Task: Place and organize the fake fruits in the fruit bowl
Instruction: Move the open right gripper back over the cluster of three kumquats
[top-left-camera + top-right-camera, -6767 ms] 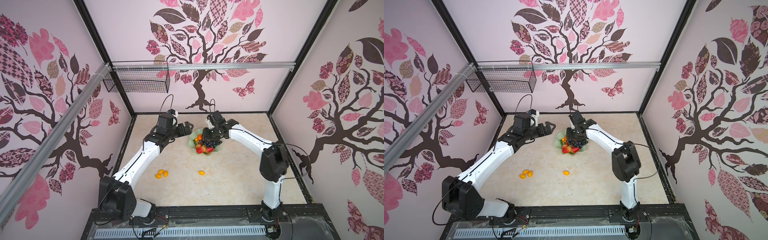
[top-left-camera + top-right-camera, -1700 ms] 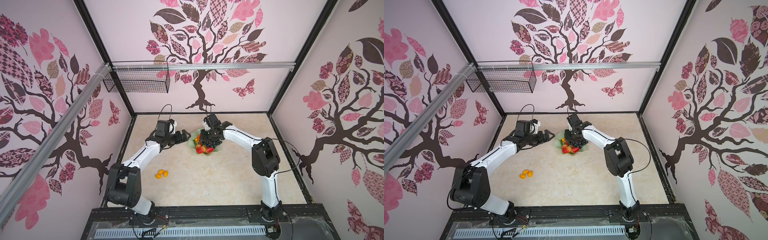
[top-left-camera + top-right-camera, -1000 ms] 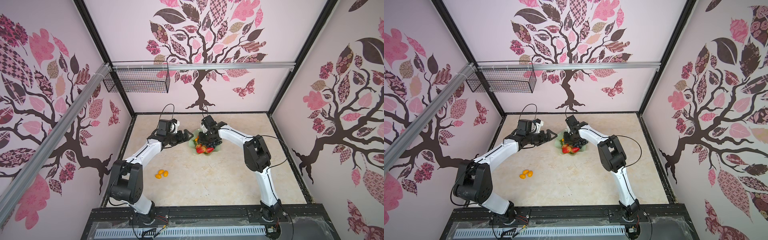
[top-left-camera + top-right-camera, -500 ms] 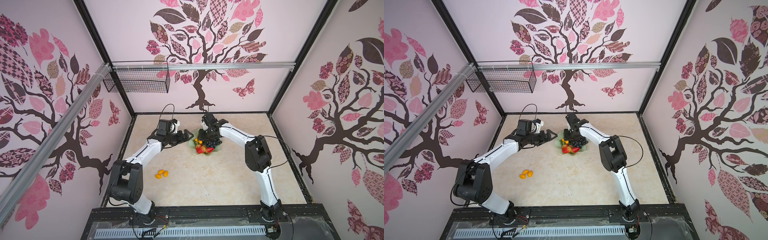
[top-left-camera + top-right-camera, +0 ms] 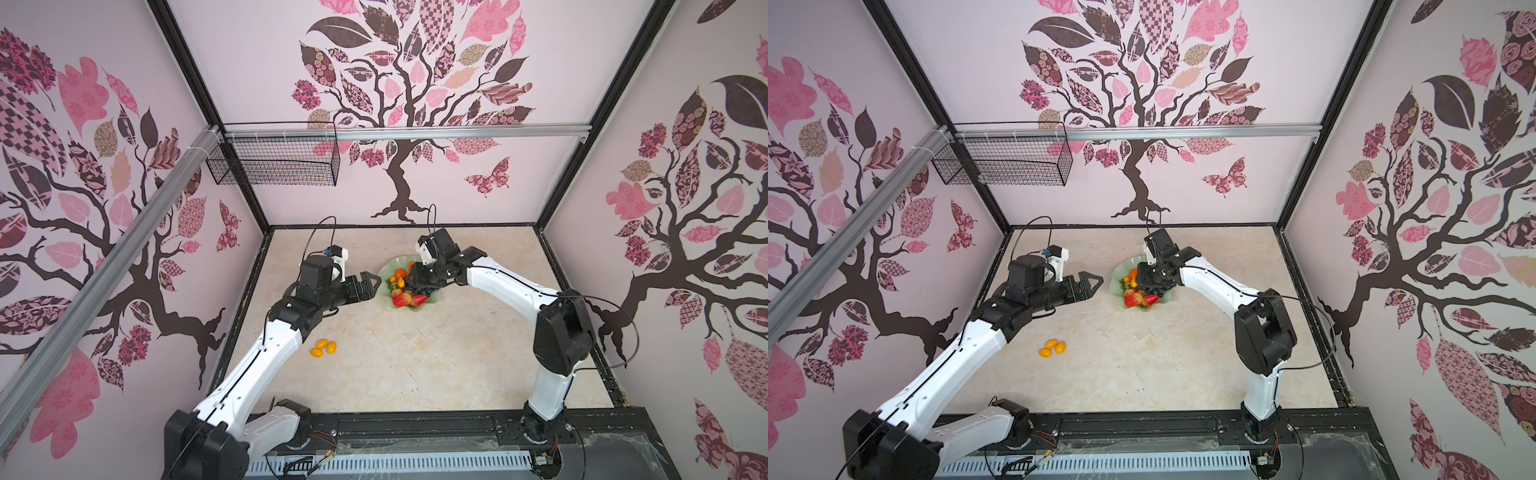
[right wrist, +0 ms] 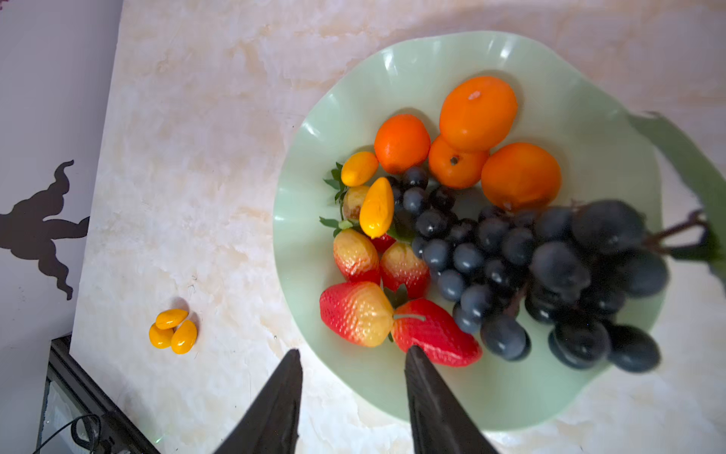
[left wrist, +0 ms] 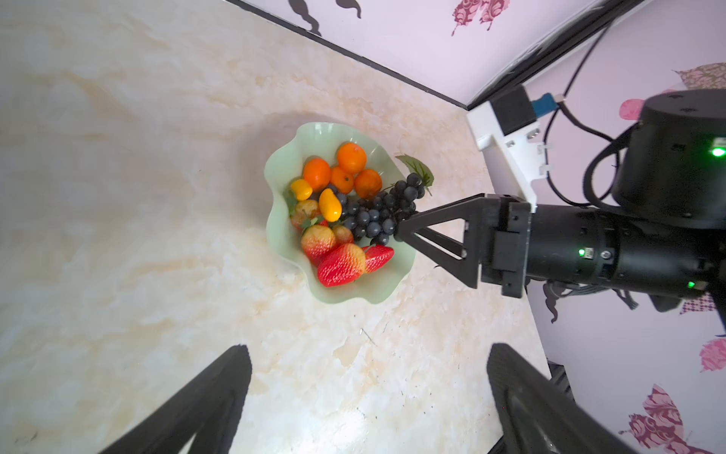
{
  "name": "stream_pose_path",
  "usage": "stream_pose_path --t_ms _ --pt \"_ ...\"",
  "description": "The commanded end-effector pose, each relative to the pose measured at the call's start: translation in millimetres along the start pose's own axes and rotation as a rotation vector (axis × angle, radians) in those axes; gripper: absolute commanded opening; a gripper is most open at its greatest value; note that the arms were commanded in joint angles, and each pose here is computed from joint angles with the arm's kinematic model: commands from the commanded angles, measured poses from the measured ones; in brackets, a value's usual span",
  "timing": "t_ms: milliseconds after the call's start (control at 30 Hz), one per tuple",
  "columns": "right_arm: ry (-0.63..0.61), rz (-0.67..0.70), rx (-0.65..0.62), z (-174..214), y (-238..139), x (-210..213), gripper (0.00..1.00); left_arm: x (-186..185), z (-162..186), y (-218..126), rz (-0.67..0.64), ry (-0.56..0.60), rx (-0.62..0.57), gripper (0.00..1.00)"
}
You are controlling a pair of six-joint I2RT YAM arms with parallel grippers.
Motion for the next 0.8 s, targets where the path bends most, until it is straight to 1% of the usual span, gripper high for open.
stream_pose_path --t_ms 0,67,167,267,433,600,667,767 --pt "-0.049 -0.051 -0.025 21 -12 17 0.47 21 30 -20 -0.192 -0.059 0.043 0.98" --pt "-0.066 -0.068 -0.013 39 -10 25 0.47 24 38 -37 -0.241 -0.064 0.041 0.98" --pt "-0.099 -0.085 0.0 64 -4 37 0.47 25 47 -55 -0.273 -0.076 0.038 0.98" --pt "-0.133 -0.081 0.025 88 6 49 0.47 31 55 -66 -0.334 -0.083 0.048 0.98" --pt "-0.142 -0.093 0.061 121 19 64 0.47 40 64 -78 -0.43 -0.104 0.09 0.98" --pt "-0.155 -0.127 0.121 140 39 79 0.47 50 70 -82 -0.42 -0.184 0.086 0.98" --pt "-0.161 -0.116 0.125 142 46 85 0.48 54 69 -84 -0.413 -0.221 0.071 0.98" --pt "-0.167 -0.082 0.118 141 57 94 0.48 57 67 -85 -0.419 -0.238 0.063 0.98"
Point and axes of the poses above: each gripper's point midway between its finger pads, its own y axis out along the fingers, its own x axis along the line the jaws close on, z = x × y, the point moved 8 cm from there along -y, back along the fingers, and after that the axes turned 10 degrees about y, right-handed, at the moved point
